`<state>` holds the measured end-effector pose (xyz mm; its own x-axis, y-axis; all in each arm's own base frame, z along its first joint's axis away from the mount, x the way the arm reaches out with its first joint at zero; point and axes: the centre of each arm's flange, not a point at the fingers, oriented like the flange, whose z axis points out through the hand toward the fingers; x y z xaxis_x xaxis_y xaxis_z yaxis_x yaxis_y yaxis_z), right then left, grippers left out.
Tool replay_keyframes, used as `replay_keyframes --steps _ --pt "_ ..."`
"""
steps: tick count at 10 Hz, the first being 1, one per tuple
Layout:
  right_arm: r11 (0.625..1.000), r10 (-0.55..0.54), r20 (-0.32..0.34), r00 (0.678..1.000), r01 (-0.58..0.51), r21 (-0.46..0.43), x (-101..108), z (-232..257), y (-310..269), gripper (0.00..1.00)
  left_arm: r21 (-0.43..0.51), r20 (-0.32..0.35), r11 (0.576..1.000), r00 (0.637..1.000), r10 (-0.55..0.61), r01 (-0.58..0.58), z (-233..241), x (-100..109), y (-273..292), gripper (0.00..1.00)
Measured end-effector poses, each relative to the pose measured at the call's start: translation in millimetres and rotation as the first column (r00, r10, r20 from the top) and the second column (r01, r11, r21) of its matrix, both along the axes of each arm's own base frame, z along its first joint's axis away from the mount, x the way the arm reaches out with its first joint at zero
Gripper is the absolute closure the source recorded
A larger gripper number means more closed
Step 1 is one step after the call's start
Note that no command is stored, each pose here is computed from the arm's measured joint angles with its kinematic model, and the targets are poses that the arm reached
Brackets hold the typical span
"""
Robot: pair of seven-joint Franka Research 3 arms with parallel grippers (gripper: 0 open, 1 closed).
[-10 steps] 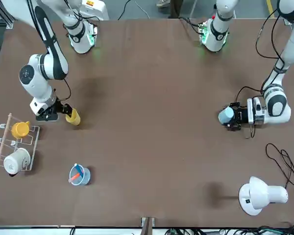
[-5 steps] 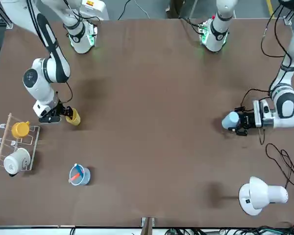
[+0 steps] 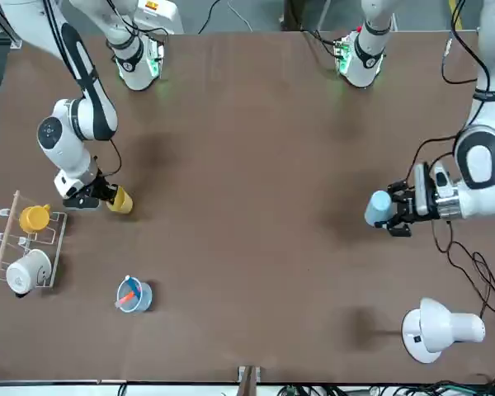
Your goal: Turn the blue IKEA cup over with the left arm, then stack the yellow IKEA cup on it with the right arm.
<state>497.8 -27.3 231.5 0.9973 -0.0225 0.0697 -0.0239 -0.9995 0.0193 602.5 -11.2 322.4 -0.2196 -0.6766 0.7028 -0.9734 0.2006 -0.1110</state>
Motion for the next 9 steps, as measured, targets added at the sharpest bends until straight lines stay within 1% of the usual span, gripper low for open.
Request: replay_keyframes --steps 2,3,4,5,6,8,9 --pt "1.000 -0.020 -0.067 0.998 0.020 -0.002 10 15 1 0.95 0.128 0.023 0.992 1.000 -0.013 0.010 34 -12 -68 0.33" --pt "1.000 -0.023 -0.079 0.997 0.023 -0.003 16 27 6 0.95 0.219 0.035 0.976 0.999 -0.029 0.021 50 -15 -97 0.33" --pt "1.000 -0.021 -0.078 0.997 0.021 -0.002 22 40 14 0.95 0.329 0.051 0.944 0.998 -0.047 0.027 69 -14 -122 0.33" --pt "1.000 -0.018 -0.082 0.996 0.019 0.008 27 54 26 0.96 0.453 0.080 0.891 0.995 -0.059 0.016 90 -12 -147 0.33" --pt "1.000 -0.008 -0.093 0.996 0.011 0.026 33 69 42 0.96 0.545 0.113 0.838 0.991 -0.067 -0.005 106 -15 -178 0.33" --pt "0.998 0.002 -0.105 0.995 0.005 0.067 43 94 70 0.96 0.669 0.161 0.743 0.979 -0.123 -0.017 108 -39 -254 0.33" --pt "0.997 0.002 -0.101 0.995 0.005 0.071 44 98 72 0.96 0.725 0.193 0.688 0.968 -0.158 -0.032 104 -53 -290 0.33"
